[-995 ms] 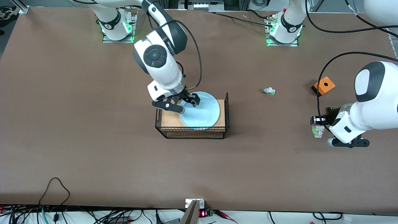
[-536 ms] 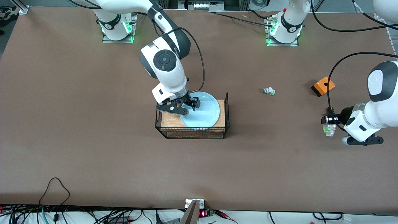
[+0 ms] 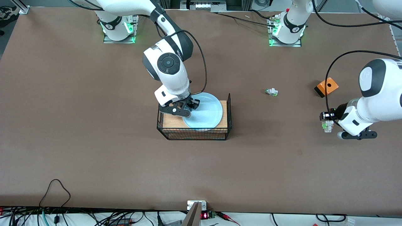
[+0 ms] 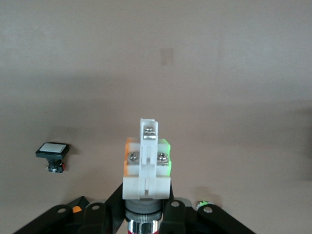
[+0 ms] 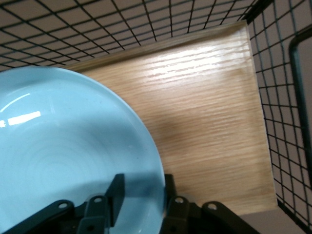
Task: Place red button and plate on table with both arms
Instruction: 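Grip the plate rim with the right gripper while the left gripper lowers the button, then lift the plate off the basket while the left gripper releases the button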
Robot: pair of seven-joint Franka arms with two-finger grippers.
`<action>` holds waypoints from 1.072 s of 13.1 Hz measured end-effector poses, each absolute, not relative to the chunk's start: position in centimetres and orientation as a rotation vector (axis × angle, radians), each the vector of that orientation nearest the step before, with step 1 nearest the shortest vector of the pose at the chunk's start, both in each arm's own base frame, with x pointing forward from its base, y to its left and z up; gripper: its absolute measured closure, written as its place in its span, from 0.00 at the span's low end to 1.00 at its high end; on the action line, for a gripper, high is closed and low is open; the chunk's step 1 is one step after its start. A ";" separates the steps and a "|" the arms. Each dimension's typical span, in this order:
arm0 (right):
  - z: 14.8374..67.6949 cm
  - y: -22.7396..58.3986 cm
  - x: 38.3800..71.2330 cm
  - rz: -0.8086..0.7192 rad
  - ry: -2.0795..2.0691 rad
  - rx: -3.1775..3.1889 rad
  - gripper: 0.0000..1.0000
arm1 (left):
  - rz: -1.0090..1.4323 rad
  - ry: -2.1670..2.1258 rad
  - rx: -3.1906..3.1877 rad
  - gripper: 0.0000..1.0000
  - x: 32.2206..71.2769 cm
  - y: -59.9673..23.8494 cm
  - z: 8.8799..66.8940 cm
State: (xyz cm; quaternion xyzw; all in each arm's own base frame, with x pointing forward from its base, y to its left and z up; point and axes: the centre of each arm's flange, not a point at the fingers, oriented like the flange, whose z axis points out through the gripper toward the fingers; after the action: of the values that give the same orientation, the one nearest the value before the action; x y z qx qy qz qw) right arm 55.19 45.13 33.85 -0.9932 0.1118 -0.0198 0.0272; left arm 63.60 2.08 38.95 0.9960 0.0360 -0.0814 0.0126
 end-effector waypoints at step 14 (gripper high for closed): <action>45.2 43.4 49.9 0.262 0.368 -3.112 0.96 | -0.215 0.098 3.185 0.69 58.0 1.2 28.7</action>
State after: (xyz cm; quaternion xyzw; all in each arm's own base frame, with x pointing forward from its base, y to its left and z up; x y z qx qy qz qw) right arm 49.94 43.42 45.16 -0.9896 0.1169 0.0834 -0.0014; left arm 58.04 1.21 28.74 0.9969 0.0306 -0.0673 -0.0261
